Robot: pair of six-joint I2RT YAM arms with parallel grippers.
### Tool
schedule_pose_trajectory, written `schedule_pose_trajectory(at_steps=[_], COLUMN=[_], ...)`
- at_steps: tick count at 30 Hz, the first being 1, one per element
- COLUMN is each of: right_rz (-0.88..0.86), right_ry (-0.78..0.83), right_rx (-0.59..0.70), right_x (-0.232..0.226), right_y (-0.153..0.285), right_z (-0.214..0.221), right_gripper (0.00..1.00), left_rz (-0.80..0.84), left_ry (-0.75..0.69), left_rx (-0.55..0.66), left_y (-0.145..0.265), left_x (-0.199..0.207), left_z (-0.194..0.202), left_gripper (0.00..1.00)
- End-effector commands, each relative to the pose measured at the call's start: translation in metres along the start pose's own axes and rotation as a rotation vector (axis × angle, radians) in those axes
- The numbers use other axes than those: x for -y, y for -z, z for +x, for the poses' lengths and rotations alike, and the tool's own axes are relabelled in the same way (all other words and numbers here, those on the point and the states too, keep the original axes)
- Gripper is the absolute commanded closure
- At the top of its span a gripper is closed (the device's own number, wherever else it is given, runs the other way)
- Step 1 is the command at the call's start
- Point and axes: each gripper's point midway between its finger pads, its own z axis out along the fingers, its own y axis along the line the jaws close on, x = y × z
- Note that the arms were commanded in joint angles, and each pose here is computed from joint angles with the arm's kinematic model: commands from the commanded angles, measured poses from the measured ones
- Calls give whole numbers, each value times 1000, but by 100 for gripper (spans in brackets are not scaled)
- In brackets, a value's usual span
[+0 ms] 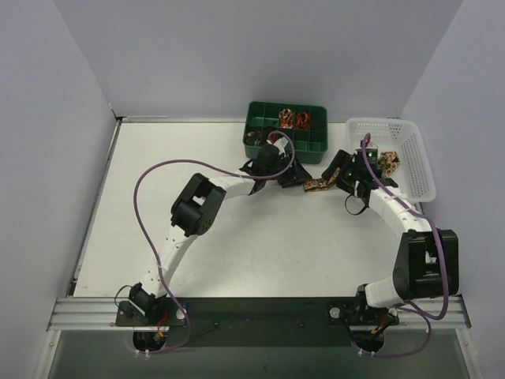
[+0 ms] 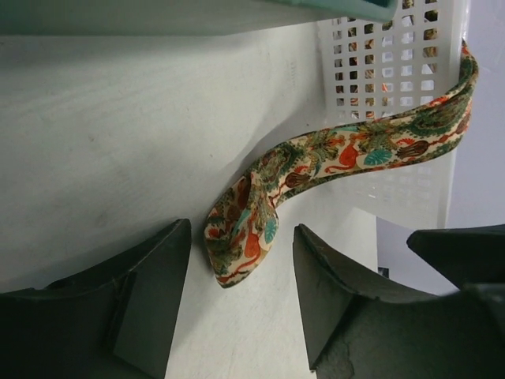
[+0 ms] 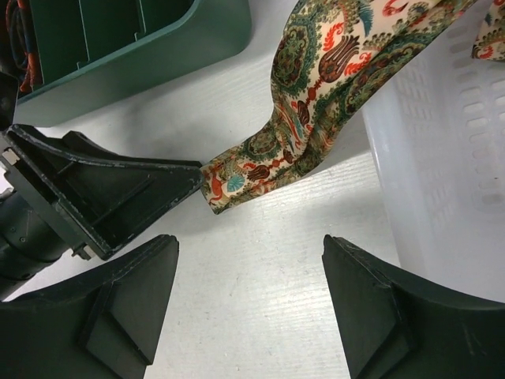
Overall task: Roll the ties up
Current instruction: Move the tie to the center of the board.
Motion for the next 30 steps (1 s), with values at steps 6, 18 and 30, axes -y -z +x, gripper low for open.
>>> schedule_pose_trajectory(at_steps=[6,18,30], right_rz=[-75,-85,-19], right_ry=[-4,12,4], right_rx=[57,60,55], right_x=[-23,-24,-6], right_y=[6,12,3], right_z=[-27,-27,-16], right_gripper=[25,25,25], left_rz=[-142,-28,165], left_ry=[-40,-145,-242], left_rx=[-17,31,76], left_y=[-18,8,105], left_x=[-33,23,109], left_z=[16,-10,-83], left_gripper=[64,100,100])
